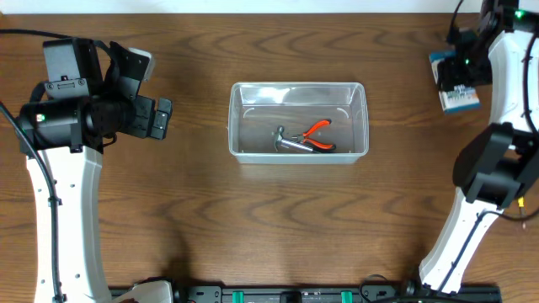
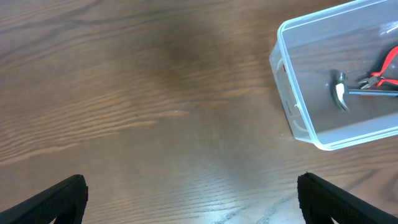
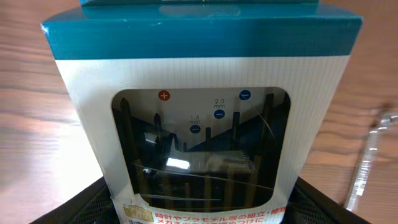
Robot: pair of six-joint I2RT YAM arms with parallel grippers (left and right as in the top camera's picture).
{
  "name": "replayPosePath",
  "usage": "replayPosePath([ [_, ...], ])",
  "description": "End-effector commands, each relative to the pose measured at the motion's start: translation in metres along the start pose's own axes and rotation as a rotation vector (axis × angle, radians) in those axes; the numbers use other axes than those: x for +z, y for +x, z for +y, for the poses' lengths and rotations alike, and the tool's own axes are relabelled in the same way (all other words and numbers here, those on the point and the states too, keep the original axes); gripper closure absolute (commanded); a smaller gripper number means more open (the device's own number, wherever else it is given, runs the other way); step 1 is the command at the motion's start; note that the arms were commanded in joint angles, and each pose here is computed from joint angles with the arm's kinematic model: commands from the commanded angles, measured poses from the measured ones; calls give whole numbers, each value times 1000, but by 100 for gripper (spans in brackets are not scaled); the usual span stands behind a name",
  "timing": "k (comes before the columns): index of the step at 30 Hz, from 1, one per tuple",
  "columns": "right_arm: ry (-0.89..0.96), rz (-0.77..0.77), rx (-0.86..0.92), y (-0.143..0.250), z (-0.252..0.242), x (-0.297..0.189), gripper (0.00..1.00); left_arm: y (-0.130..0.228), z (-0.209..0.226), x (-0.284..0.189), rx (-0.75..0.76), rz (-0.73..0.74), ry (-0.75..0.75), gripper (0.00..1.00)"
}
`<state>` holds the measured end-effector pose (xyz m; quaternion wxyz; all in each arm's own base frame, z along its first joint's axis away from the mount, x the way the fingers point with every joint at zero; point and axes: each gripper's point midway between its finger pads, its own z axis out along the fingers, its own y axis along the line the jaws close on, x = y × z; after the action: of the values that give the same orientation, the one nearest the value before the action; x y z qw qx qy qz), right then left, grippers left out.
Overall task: Pack container
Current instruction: 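Lift the box and carry it left over the container, then lower the box into the container and open the right gripper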
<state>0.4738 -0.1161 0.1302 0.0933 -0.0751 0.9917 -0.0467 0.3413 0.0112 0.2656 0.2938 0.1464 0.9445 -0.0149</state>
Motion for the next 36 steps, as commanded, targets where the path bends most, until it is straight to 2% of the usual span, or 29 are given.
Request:
replayPosePath([
  [1, -7, -159, -43, -23, 30, -66, 71, -1, 0, 1, -7, -3, 9, 2],
  [8, -1, -319, -223, -34, 94, -142, 70, -1, 0, 1, -7, -3, 9, 2],
  [15, -126, -362, -504, -17, 183, -177, 67, -1, 0, 1, -7, -3, 9, 2],
  [23, -175, -334, -869, 3, 264, -175, 58, -1, 0, 1, -7, -3, 9, 2],
  [28, -188, -300, -978, 9, 302, -163, 57, -1, 0, 1, -7, -3, 9, 2],
  [36, -230, -190, -1042, 12, 335, -117, 57, -1, 0, 1, -7, -3, 9, 2],
])
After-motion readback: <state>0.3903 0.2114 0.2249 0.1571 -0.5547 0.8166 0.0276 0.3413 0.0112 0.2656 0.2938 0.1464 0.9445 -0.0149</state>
